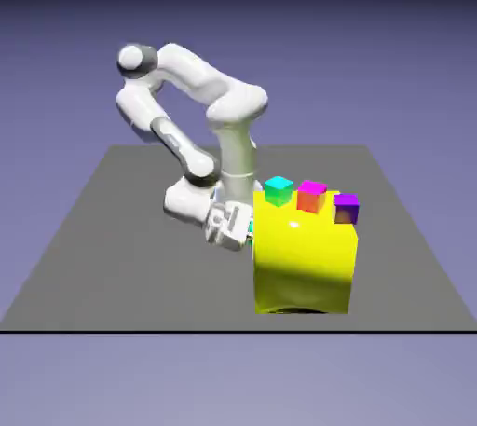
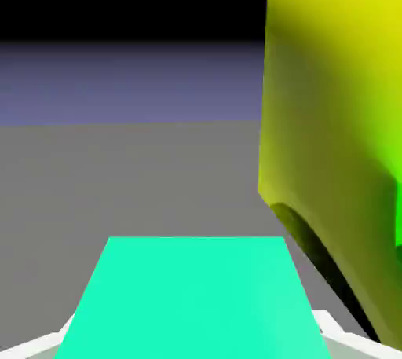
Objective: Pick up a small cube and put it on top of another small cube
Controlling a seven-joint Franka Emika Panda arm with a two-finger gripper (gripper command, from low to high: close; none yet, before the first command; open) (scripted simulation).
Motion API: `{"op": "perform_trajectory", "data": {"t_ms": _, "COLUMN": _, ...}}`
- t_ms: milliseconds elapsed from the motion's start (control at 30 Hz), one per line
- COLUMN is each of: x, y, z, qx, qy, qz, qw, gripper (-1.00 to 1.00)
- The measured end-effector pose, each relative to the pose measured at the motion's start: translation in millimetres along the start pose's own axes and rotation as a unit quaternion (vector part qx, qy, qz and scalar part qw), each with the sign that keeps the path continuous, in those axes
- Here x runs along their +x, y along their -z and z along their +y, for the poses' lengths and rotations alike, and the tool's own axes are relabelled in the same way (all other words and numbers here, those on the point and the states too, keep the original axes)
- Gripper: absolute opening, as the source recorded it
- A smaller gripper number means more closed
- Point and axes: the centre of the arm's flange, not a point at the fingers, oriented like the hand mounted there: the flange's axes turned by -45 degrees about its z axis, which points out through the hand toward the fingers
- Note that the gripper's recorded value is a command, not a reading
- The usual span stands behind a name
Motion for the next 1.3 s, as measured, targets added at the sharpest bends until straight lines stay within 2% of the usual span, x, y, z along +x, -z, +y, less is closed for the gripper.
{"op": "perform_trajectory", "data": {"t_ms": 133, "x": 7.1, "y": 33.0, "z": 18.2, "qx": -0.012, "qy": -0.019, "qz": -0.035, "qw": 0.999, "gripper": -1.0}}
{"op": "perform_trajectory", "data": {"t_ms": 367, "x": 53.5, "y": 48.6, "z": 114.2, "qx": 0.014, "qy": -0.019, "qz": -0.089, "qw": 0.996, "gripper": -1.0}}
{"op": "perform_trajectory", "data": {"t_ms": 533, "x": 115.3, "y": 49.4, "z": 179.8, "qx": 0.013, "qy": -0.013, "qz": -0.112, "qw": 0.994, "gripper": -1.0}}
{"op": "perform_trajectory", "data": {"t_ms": 733, "x": 216.0, "y": 46.3, "z": 240.4, "qx": -0.005, "qy": -0.006, "qz": -0.115, "qw": 0.993, "gripper": -1.0}}
{"op": "perform_trajectory", "data": {"t_ms": 833, "x": 265.6, "y": 25.9, "z": 257.5, "qx": 0.015, "qy": 0.006, "qz": -0.095, "qw": 0.995, "gripper": -1.0}}
{"op": "perform_trajectory", "data": {"t_ms": 1167, "x": 327.0, "y": -96.7, "z": 250.0, "qx": 0.192, "qy": 0.057, "qz": -0.008, "qw": 0.98, "gripper": -1.0}}
{"op": "perform_trajectory", "data": {"t_ms": 1200, "x": 320.0, "y": -112.3, "z": 243.5, "qx": 0.215, "qy": 0.063, "qz": 0.0, "qw": 0.975, "gripper": -1.0}}
{"op": "perform_trajectory", "data": {"t_ms": 1300, "x": 308.1, "y": -142.7, "z": 232.3, "qx": 0.215, "qy": 0.063, "qz": 0.0, "qw": 0.975, "gripper": -1.0}}
